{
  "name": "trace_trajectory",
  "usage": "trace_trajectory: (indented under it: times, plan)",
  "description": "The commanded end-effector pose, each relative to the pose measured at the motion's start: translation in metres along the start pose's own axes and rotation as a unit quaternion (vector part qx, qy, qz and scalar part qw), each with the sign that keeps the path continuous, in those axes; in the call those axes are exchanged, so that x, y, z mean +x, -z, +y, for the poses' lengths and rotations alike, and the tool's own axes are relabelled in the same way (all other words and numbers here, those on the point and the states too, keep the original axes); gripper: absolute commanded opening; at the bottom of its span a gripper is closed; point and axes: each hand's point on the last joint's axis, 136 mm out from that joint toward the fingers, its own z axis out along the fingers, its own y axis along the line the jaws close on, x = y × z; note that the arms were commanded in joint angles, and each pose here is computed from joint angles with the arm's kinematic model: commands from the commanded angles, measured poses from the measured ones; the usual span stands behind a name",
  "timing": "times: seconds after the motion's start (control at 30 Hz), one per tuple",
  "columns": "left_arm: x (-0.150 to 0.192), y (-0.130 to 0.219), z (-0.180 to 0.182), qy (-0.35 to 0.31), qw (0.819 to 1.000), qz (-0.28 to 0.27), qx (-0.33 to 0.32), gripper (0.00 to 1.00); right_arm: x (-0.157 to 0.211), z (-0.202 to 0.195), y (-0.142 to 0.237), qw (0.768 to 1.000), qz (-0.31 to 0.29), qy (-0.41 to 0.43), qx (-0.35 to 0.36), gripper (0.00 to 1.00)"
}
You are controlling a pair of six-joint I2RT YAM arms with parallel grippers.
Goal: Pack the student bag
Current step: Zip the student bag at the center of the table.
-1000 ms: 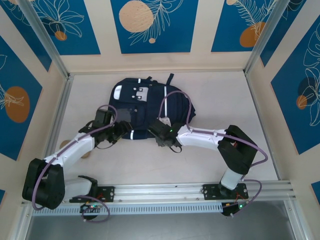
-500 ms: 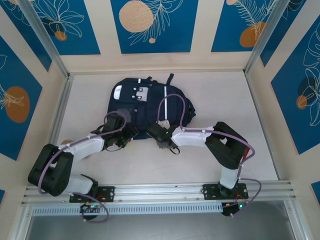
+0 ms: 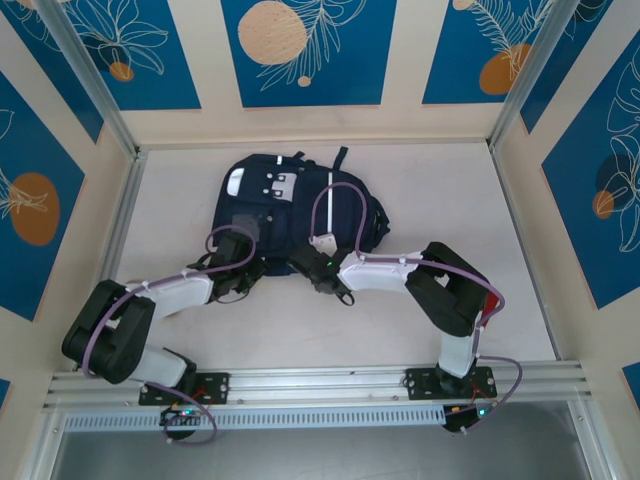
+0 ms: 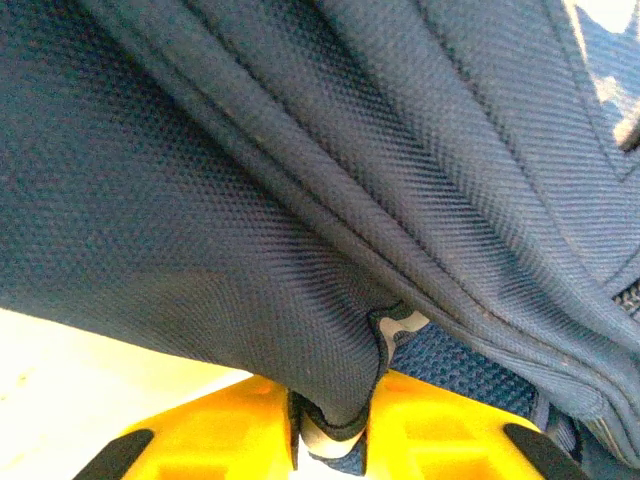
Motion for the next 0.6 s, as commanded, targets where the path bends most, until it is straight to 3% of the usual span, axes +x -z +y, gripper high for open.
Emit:
trace_trajectory:
  times: [0.0, 0.2, 0.3, 0.37, 0.57]
  plan:
    - [-0.01, -0.005, 0.019, -0.005, 0.999, -0.034, -0.039, 0.18, -0.007, -0.014, 0.005, 0.999, -0.021, -0.003, 0.049, 0.18]
    - [-0.012, -0.005, 0.018, -0.013, 0.998, -0.036, -0.044, 0.13, 0.002, -0.014, 0.003, 0.998, -0.008, 0.008, 0.054, 0.15]
    - [-0.012, -0.004, 0.017, -0.016, 0.998, -0.035, -0.045, 0.13, 0.005, -0.013, 0.002, 0.999, -0.007, 0.007, 0.051, 0.27]
    - [-0.012, -0.004, 0.017, -0.016, 0.998, -0.035, -0.047, 0.13, 0.004, -0.014, 0.001, 0.999, -0.01, 0.005, 0.053, 0.29]
    - [-0.011, -0.005, 0.017, -0.018, 0.998, -0.031, -0.049, 0.12, -0.002, -0.017, 0.01, 0.998, -0.027, 0.018, 0.058, 0.24]
